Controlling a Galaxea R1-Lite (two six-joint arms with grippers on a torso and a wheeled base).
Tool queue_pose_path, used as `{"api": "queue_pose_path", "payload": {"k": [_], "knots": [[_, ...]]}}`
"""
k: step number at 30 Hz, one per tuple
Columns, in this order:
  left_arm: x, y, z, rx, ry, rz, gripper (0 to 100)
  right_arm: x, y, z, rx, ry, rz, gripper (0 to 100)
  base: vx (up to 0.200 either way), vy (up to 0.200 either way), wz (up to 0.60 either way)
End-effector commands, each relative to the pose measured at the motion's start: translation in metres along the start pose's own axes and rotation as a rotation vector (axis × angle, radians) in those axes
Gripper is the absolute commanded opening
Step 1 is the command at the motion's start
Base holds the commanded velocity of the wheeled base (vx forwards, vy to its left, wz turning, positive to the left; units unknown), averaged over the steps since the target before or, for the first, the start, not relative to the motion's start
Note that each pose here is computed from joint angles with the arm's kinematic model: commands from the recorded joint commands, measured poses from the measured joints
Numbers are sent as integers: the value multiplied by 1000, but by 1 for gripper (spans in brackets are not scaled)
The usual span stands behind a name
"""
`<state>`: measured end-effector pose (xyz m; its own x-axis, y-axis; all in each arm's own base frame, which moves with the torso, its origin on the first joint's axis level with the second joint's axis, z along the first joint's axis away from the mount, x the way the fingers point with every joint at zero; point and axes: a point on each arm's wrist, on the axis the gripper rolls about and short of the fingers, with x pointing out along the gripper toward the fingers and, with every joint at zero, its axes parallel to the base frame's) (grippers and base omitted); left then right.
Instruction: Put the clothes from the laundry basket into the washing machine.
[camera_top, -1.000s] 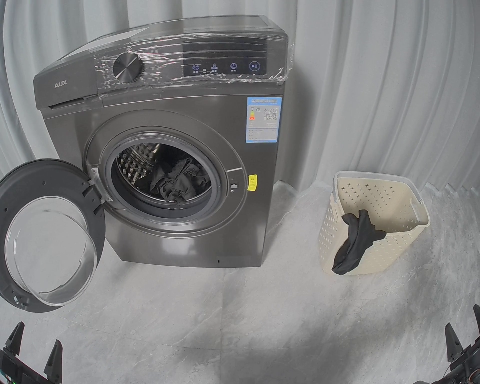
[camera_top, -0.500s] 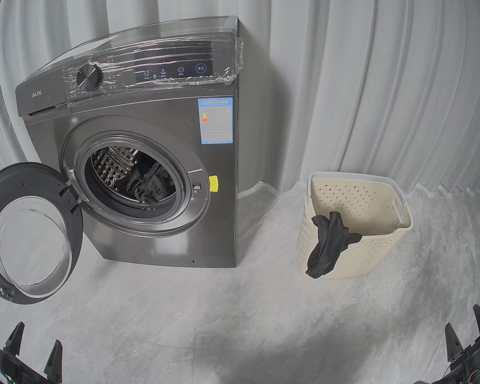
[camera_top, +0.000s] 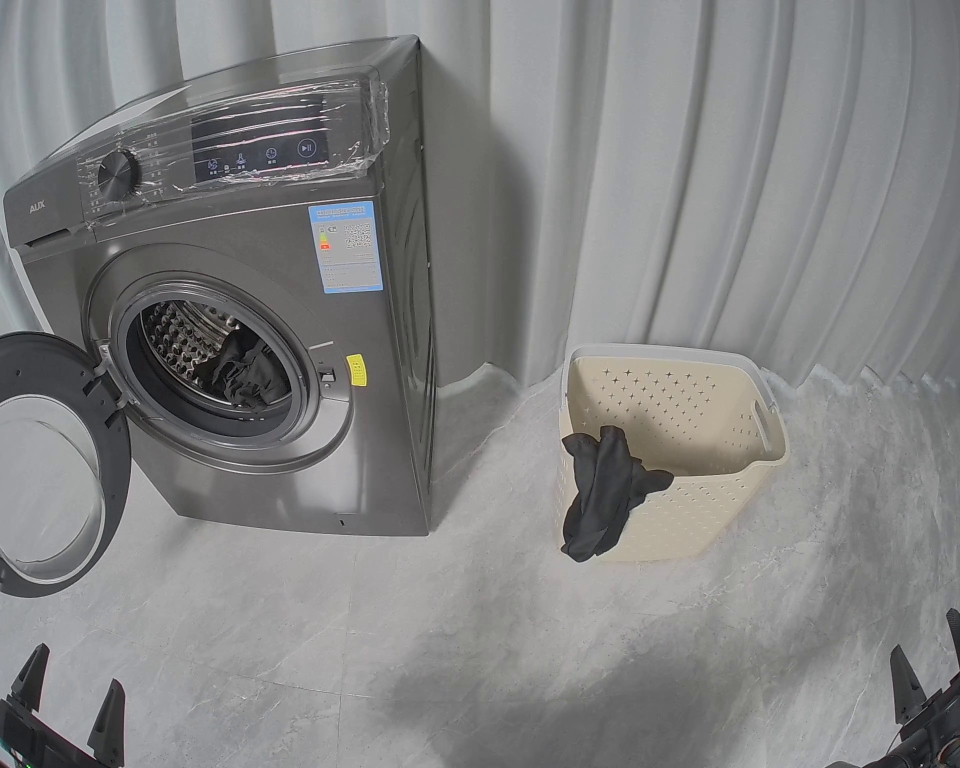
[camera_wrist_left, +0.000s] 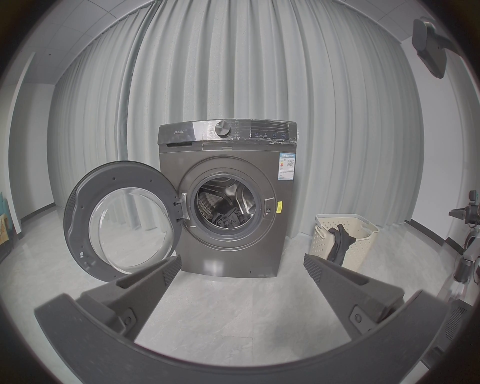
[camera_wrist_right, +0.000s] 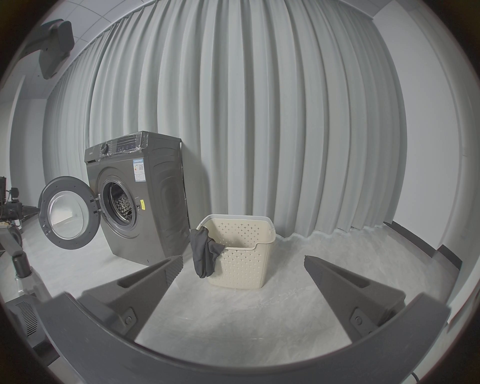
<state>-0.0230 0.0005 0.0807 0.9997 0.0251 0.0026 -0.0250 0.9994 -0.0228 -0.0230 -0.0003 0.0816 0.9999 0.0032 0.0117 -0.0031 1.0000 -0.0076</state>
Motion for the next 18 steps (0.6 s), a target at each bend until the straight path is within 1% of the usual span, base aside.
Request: {"api": "queue_pose_path", "payload": {"k": [1,9,12,18], "knots": [[0,0,-5,0,1,1,100,0,0,-5,0,2,0,100,0,-200,0],[0,0,-5,1,1,1,100,0,0,-5,-2,2,0,100,0,-200,0],[0,0,-5,9,1,-1,100,0,0,-5,0,2,0,100,0,-200,0],[0,0,-5,11,3,-1,100,0,0,-5,0,3,-2,100,0,0,0]]}}
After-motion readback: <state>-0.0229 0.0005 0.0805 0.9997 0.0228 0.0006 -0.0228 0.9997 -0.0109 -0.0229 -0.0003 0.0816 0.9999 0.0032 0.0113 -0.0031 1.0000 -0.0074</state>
